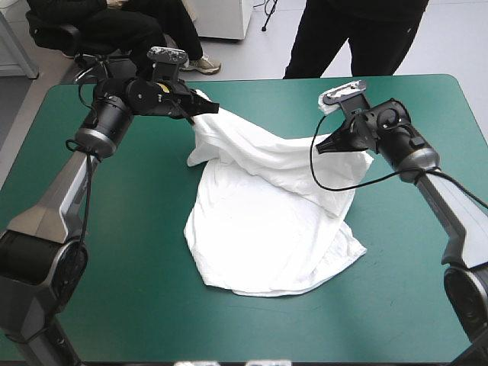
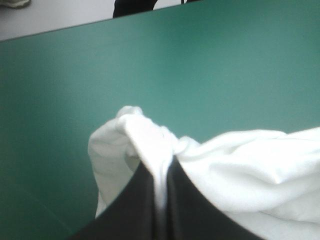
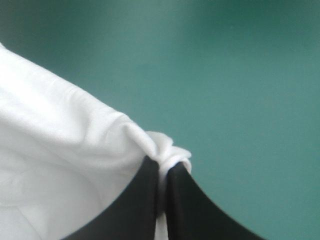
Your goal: Fold the cloth
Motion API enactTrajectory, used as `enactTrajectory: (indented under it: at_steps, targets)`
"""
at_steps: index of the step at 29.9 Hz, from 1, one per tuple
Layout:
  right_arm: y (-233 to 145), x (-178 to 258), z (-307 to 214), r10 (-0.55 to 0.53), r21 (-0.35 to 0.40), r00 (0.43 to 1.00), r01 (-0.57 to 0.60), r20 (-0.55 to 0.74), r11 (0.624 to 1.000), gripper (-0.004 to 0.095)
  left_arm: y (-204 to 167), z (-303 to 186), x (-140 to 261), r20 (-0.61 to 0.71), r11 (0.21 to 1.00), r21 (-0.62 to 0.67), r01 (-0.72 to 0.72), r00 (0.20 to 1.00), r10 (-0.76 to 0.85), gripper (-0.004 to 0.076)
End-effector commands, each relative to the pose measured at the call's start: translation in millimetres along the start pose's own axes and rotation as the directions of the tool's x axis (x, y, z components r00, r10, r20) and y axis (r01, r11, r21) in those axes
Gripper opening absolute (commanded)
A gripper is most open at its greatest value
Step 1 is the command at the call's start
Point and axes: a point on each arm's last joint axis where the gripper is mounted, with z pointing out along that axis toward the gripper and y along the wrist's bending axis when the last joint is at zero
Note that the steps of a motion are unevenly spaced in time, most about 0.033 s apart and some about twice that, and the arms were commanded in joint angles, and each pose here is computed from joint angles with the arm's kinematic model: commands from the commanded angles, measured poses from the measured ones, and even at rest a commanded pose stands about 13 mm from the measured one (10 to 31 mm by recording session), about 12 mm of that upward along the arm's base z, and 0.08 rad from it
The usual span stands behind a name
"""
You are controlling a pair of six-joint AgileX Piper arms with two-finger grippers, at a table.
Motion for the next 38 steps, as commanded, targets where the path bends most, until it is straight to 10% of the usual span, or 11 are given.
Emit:
enactTrajectory:
  at_steps: [1, 9, 19, 38]
  targets:
    - [-6, -12, -3, -0.018, 0.02, 0.996, 0.016, 0.089, 1.0, -0.0018, -4, -9, -14, 0.099, 1.0, 0.021, 0.02, 0.995, -0.022, -0.0017]
    - [3, -9, 34, -0.038, -0.001, 0.998, 0.038, 0.056, 0.999, 0.0052, 2, 31, 6, -0.035, 0.999, 0.027, 0.033, 0.999, -0.032, 0.0009]
    - [-17, -14, 34, 0.0, 0.005, 0.998, 0.0, 0.065, 1.0, 0.0587, 2, 23, 9, -0.083, 0.999, 0.041, -0.024, 0.996, 0.027, 0.0552]
    - [-44, 0, -147, 0.069, -0.05, 0.986, -0.062, 0.154, 0.997, 0.0648, -19, -185, 32, -0.124, 0.985, -0.151, -0.085, 0.99, 0.067, 0.0559]
